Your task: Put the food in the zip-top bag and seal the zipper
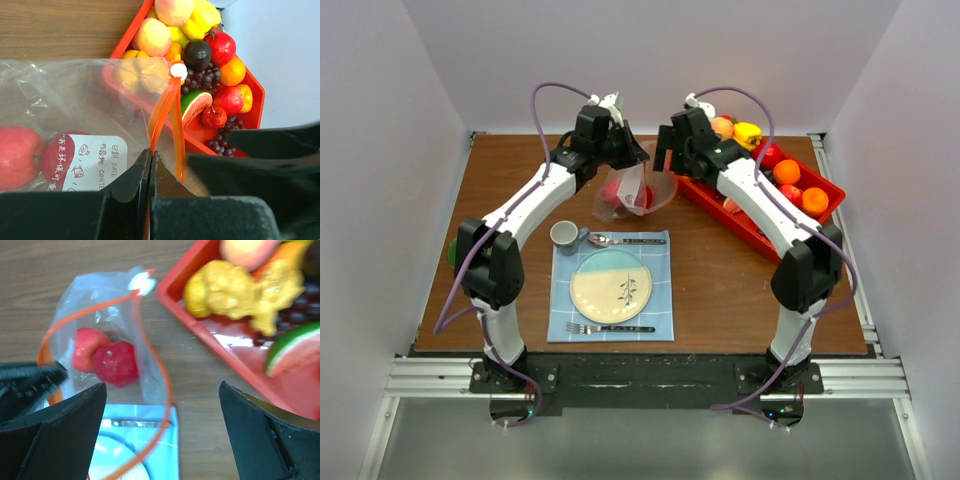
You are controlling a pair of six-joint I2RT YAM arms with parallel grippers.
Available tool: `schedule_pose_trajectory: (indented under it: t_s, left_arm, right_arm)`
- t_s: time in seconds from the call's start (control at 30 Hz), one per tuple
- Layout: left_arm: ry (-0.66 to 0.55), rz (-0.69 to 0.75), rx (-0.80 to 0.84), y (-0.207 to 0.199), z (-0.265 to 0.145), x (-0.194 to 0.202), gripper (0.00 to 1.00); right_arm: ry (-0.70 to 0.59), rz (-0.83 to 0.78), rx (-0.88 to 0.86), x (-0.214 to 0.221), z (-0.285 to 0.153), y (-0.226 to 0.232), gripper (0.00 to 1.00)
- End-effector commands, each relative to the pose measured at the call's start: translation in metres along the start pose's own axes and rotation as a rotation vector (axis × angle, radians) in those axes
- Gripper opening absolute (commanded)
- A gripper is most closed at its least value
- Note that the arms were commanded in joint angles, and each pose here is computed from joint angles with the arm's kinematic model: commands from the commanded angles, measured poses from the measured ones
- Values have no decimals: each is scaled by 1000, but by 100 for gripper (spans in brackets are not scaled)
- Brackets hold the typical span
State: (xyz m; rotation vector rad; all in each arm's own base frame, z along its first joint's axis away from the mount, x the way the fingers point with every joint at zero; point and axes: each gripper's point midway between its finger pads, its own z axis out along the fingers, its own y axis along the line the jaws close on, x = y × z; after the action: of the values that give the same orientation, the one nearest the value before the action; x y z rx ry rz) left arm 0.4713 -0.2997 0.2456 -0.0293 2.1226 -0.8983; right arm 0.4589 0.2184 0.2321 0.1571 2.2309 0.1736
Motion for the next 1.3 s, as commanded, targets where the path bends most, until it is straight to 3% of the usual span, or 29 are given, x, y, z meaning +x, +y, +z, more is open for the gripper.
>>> schedule_pose_trajectory:
  t_s: [0.0,0.27,0.4,0.9,1.27]
  left_arm:
    - [-81,9,45,-19,-7,-30,0]
    - [-80,-9,74,-22,-4,-28,0]
    - [-73,-11,78,-21,-2,-25,0]
    - [-67,-9,78,-20,1,-23,0]
    - [-69,1,71,-20,0,-25,0]
  right_arm:
    - [-113,87,102,-45,-50,-79,99]
    - [-58,181,321,-26,-35,-196,98]
    - [2,184,419,-5,-19,-228,98]
    - [174,163,556,68,60,-267,85]
    - [187,147,622,79,66,-279,75]
